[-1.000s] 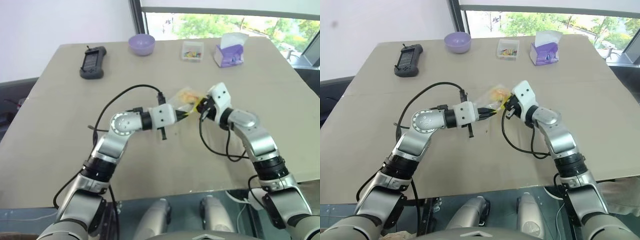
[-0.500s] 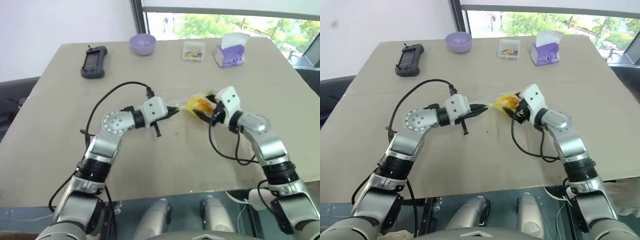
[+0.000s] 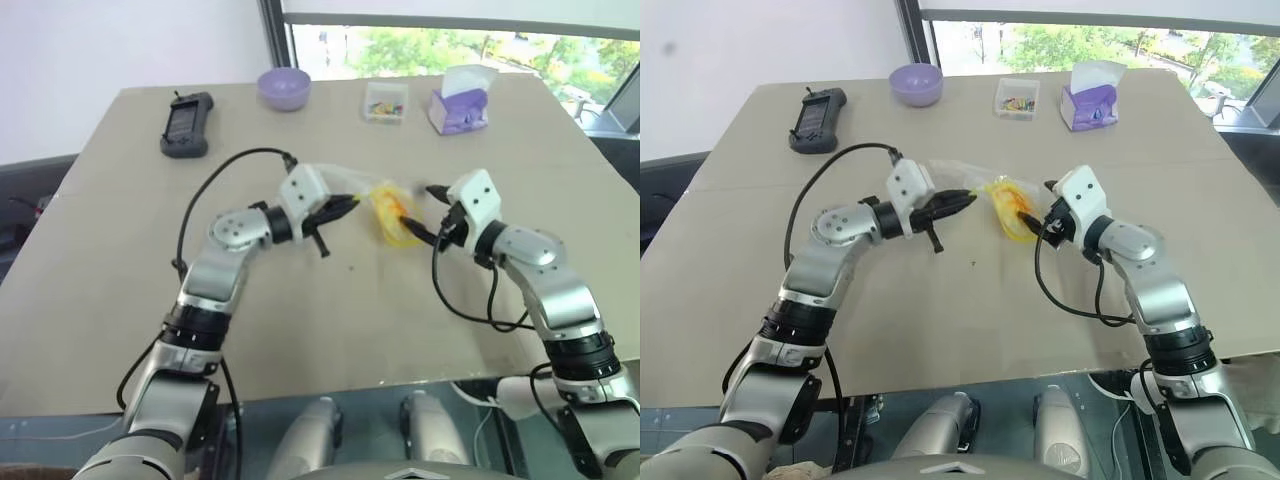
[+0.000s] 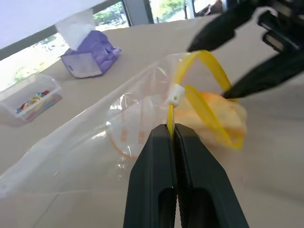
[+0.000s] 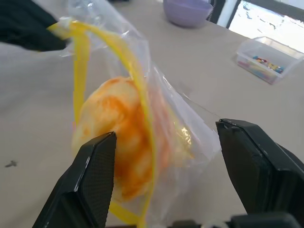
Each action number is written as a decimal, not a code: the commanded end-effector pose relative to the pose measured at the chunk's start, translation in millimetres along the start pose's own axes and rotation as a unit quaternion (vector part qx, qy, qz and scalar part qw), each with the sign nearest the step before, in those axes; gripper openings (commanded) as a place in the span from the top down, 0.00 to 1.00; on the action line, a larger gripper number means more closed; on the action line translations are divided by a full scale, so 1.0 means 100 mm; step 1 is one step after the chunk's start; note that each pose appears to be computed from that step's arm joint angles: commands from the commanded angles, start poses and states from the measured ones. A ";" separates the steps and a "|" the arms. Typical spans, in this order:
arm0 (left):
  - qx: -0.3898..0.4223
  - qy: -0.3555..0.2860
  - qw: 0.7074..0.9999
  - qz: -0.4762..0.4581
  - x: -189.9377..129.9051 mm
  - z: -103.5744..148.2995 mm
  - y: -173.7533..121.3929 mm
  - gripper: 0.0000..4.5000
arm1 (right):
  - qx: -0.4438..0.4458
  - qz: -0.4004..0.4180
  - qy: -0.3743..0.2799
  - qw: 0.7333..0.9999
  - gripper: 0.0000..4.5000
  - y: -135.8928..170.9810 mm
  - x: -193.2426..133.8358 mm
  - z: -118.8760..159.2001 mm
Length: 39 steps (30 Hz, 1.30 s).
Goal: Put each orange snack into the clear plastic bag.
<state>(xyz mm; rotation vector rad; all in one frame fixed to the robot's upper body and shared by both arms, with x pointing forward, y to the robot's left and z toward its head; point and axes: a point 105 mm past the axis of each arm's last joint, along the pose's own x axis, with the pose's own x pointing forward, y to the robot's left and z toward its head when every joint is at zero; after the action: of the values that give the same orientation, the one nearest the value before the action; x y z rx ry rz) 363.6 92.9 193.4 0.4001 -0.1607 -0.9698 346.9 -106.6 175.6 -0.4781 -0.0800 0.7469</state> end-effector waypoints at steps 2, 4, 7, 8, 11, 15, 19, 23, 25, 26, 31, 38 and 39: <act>-0.009 -0.019 0.999 0.030 -0.09 0.14 0.20 1.00 | -0.039 0.025 -0.016 0.999 0.18 0.04 -0.23 0.13; -0.012 -0.018 0.999 0.034 -0.11 0.14 0.22 1.00 | -0.039 0.037 -0.001 0.999 0.18 0.08 -0.28 0.07; -0.021 -0.020 0.999 0.034 -0.11 0.14 0.23 1.00 | -0.040 0.041 0.016 0.998 0.18 0.15 -0.25 -0.03; -0.023 -0.019 0.999 0.034 -0.11 0.14 0.23 1.00 | -0.039 0.045 0.019 0.998 0.18 0.20 -0.21 -0.06; -0.021 -0.017 0.999 0.038 -0.10 0.15 0.24 1.00 | -0.015 0.051 0.029 0.998 0.18 0.36 -0.06 -0.15; -0.019 -0.016 0.999 0.040 -0.10 0.14 0.24 1.00 | 0.014 0.043 0.043 0.998 0.18 0.50 0.08 -0.29; -0.018 -0.014 0.999 0.042 -0.11 0.13 0.24 1.00 | 0.030 0.014 0.052 0.998 0.18 0.50 0.23 -0.41; -0.018 -0.014 0.999 0.046 -0.11 0.13 0.23 1.00 | 0.029 -0.006 0.059 0.998 0.49 0.46 0.32 -0.55; -0.019 -0.015 0.999 0.046 -0.11 0.13 0.22 1.00 | 0.026 -0.014 0.056 0.998 0.72 0.43 0.36 -0.57; -0.019 -0.015 0.999 0.046 -0.10 0.13 0.22 1.00 | 0.026 -0.020 0.053 0.998 0.80 0.42 0.36 -0.58; -0.022 -0.015 0.999 0.048 -0.11 0.11 0.21 1.00 | 0.016 -0.041 0.037 0.998 0.99 0.34 0.38 -0.55; -0.024 -0.014 0.998 0.050 -0.11 0.09 0.22 1.00 | 0.000 -0.042 0.018 0.999 0.99 0.12 0.26 -0.31; -0.025 -0.014 0.998 0.050 -0.11 0.09 0.21 1.00 | 0.004 -0.027 0.018 0.999 0.99 0.13 0.24 -0.28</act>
<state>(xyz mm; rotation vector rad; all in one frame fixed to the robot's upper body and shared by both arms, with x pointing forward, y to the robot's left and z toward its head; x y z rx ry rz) 374.4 111.1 198.1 0.3225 -0.1249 -0.8851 365.5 -97.3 111.9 -0.4888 0.0279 0.6563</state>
